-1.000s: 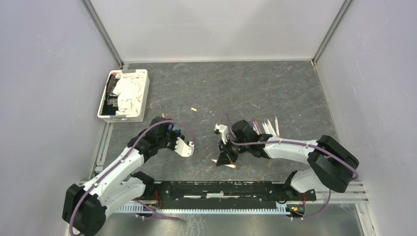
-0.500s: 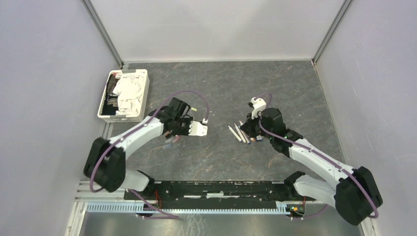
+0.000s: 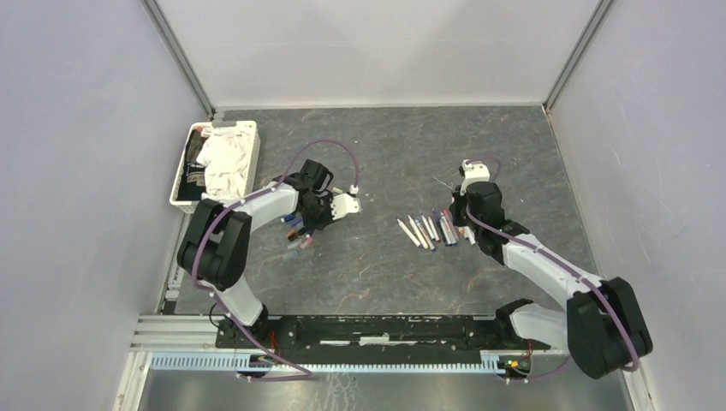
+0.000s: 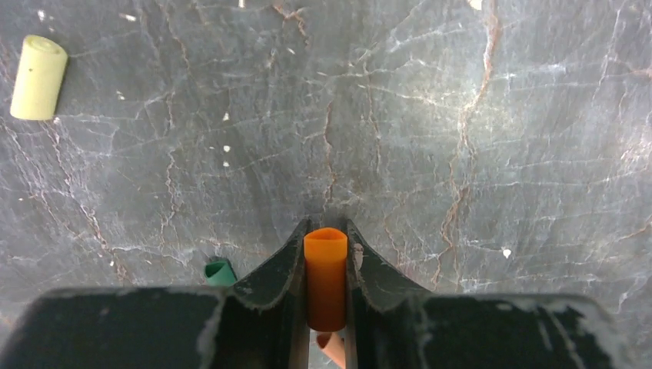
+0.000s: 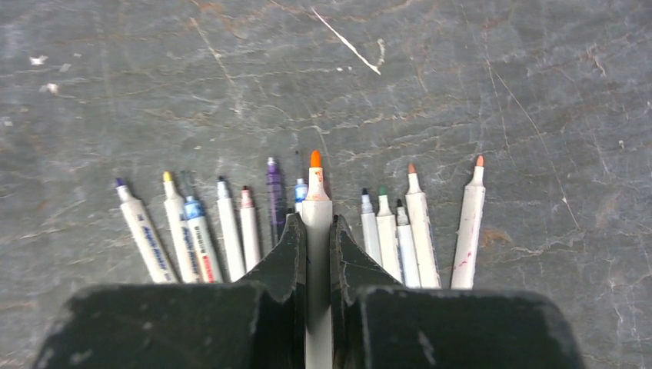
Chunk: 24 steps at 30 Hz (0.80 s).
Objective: Open the pen caps
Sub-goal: Place the pen cap at the center of the board, then place the pen at the center of the board.
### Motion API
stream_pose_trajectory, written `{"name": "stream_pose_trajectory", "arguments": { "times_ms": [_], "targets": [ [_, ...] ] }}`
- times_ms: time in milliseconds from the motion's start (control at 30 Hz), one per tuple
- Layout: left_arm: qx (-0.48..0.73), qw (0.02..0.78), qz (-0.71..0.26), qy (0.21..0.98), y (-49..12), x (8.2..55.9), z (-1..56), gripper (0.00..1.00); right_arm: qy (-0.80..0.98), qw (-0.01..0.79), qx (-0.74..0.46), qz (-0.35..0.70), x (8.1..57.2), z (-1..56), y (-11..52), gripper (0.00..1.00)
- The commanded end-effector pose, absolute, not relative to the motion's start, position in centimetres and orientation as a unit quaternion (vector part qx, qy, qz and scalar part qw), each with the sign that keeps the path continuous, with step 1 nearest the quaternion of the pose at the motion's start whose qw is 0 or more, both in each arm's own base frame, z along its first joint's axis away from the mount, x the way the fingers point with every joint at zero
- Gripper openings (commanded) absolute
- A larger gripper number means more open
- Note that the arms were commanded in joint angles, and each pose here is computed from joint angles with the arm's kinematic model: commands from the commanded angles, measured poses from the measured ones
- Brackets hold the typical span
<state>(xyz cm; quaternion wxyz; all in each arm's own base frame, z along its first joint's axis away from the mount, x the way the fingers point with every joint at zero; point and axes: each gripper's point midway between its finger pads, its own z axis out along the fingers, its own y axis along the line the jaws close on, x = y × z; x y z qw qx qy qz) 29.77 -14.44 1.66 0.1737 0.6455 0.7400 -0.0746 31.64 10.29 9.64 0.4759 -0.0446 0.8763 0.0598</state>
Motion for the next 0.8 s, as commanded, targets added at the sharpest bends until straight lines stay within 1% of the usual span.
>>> {"name": "stream_pose_trajectory", "arguments": {
  "times_ms": [0,33,67,100,167,200,233,333,500,667,767],
  "targets": [
    [0.61,0.179,-0.087,0.767,-14.7,30.4,1.3,0.25,0.869,0.493,-0.024,0.029,33.2,8.7,9.2,0.0],
    [0.608,0.182,-0.091,0.768,-14.9,30.4,1.5,0.29,0.872,0.487,-0.026,0.028,33.2,8.3,9.2,0.0],
    [0.605,0.183,-0.095,0.769,-15.0,30.3,1.7,0.48,0.875,0.483,-0.027,0.027,33.2,7.7,9.2,0.0],
    [0.602,0.186,-0.1,0.77,-15.2,30.3,2.0,0.59,0.875,0.482,-0.034,0.027,33.2,7.3,9.4,0.0],
    [0.596,0.19,-0.117,0.772,-15.7,30.2,3.0,0.96,0.877,0.479,-0.039,0.019,33.4,6.6,9.1,0.0],
    [0.59,0.194,-0.125,0.774,-16.0,30.3,3.7,0.99,0.876,0.48,-0.043,0.018,33.5,6.5,9.2,0.0],
    [0.583,0.2,-0.134,0.776,-16.4,30.4,4.5,1.0,0.876,0.48,-0.046,0.018,33.7,6.4,9.2,0.0],
    [0.561,0.231,-0.162,0.778,-17.3,30.9,7.9,1.0,0.875,0.481,-0.054,0.019,34.3,6.2,9.5,0.0],
    [0.533,0.256,-0.189,0.784,-17.8,31.3,12.8,1.0,0.88,0.471,-0.06,0.016,34.6,5.4,9.6,0.0],
    [0.472,0.287,-0.196,0.81,-16.7,32.3,16.8,1.0,0.884,0.462,-0.063,0.012,34.4,4.4,9.4,0.08],
    [0.423,0.306,-0.194,0.831,-15.4,33.2,18.6,1.0,0.886,0.459,-0.063,0.016,34.2,4.2,9.5,0.21]
  ]
}}
